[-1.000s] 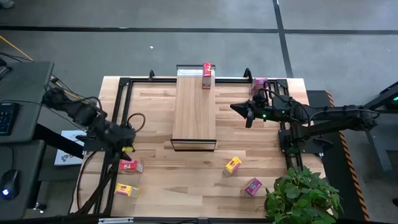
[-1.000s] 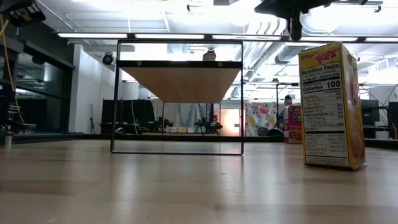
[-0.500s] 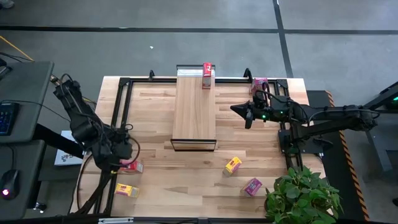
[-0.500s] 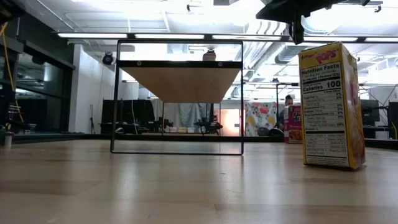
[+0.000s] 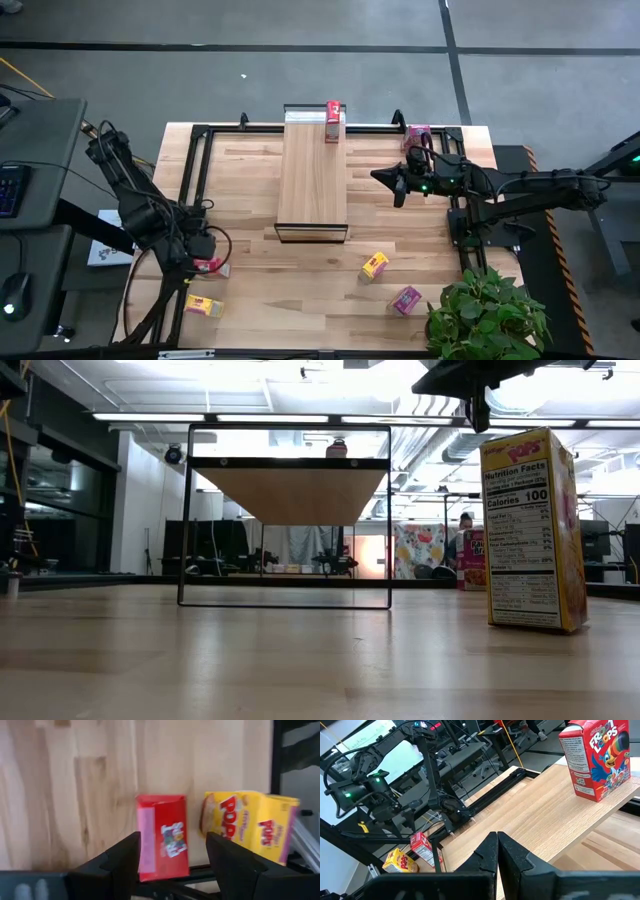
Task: Stack cereal on shelf
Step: Put the red cereal box on the shelf aligned with the other red cereal box
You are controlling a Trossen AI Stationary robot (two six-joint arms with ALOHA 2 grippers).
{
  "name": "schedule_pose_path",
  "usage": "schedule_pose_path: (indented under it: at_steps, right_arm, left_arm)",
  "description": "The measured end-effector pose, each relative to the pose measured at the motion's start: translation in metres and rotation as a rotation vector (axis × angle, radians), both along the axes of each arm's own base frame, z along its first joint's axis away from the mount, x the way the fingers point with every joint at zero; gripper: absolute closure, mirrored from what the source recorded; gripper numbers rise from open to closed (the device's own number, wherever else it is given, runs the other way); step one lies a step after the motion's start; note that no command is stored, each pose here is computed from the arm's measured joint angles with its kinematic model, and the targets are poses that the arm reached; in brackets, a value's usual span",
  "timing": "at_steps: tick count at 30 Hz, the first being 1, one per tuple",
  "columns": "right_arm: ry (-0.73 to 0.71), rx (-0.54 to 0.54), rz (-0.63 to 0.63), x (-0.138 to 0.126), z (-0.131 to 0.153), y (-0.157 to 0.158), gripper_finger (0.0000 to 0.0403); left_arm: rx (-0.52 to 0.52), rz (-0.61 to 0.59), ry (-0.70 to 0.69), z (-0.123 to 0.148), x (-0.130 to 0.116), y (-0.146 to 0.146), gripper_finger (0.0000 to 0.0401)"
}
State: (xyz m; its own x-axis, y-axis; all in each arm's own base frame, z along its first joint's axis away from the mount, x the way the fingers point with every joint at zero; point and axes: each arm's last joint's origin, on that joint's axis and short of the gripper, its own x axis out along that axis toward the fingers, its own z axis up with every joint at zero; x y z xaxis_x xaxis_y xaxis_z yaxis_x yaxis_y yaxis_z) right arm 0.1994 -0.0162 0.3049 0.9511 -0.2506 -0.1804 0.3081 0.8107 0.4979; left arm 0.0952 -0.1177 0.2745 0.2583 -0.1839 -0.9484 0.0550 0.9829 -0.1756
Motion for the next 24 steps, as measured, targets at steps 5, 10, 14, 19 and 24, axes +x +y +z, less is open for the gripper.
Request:
schedule_pose_path:
  at_steps: [5, 10, 14, 19, 24]
  right_arm:
    - [0.003, 0.0, 0.0, 0.0, 0.0, 0.0, 0.0403]
    - [0.002, 0.005, -0.001, 0.0, 0.0, 0.0, 0.0403]
    - [0.001, 0.01, -0.002, 0.0, 0.0, 0.0, 0.0403]
    - [0.007, 0.009, -0.002, 0.0, -0.001, 0.0, 0.0403]
    - [0.017, 0.008, -0.002, 0.0, -0.002, 0.0, 0.0403]
  left_arm:
    - [0.019, 0.028, 0.025, -0.002, 0.001, 0.001, 0.0146]
    - [0.011, 0.063, 0.03, -0.002, 0.001, 0.001, 0.0105]
    - [0.006, 0.072, 0.028, -0.002, 0.001, 0.0, 0.0086]
    - [0.04, 0.043, 0.044, -0.007, 0.005, -0.005, 0.0082]
    - [0.079, 0.025, 0.098, -0.017, 0.011, -0.014, 0.0082]
